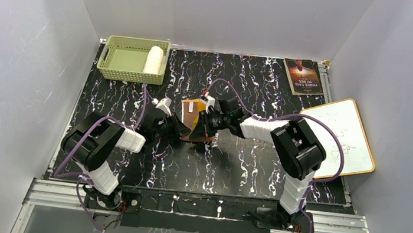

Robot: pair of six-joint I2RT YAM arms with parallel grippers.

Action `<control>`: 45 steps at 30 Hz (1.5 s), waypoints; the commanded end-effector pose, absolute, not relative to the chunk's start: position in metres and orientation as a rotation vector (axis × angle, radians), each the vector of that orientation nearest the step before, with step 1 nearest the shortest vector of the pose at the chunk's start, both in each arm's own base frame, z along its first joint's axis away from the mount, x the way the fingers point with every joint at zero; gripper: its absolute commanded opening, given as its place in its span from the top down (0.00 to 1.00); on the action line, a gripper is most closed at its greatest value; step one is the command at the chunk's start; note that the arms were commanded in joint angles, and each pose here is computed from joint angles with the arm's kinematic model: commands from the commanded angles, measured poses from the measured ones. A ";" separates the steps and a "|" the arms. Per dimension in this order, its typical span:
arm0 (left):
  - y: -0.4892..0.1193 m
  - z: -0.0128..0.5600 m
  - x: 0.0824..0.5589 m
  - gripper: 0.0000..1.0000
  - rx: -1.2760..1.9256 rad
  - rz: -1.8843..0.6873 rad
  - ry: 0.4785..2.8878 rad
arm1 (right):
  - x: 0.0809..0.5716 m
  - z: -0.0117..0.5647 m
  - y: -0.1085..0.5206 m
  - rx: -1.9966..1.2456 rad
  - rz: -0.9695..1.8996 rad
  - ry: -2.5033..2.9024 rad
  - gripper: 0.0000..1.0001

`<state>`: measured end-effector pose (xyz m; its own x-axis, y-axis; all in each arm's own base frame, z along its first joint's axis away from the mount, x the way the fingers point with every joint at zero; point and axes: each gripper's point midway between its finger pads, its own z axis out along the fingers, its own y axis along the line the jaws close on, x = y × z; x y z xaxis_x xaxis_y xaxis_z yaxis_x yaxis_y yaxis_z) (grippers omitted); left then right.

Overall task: Roll the towels
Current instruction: Roll the towel at the center of the board.

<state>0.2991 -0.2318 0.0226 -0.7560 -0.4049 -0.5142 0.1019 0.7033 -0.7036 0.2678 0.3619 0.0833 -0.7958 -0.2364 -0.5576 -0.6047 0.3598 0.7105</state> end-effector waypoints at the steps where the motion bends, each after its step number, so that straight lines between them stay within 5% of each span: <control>1: -0.202 -0.040 0.256 0.88 -0.251 -0.773 2.502 | 0.277 0.098 0.370 -0.750 1.503 2.149 1.00; 18: -0.202 -0.044 0.254 0.88 -0.246 -0.771 2.520 | 0.299 0.026 0.322 -0.549 1.542 2.276 1.00; 35: -0.194 -0.024 0.259 0.87 -0.184 -0.702 2.493 | 0.307 -0.057 0.257 -0.152 1.276 2.602 1.00; 45: -0.245 0.055 0.270 0.80 0.115 -1.058 2.243 | 0.315 -0.069 0.254 -0.107 1.247 2.657 1.00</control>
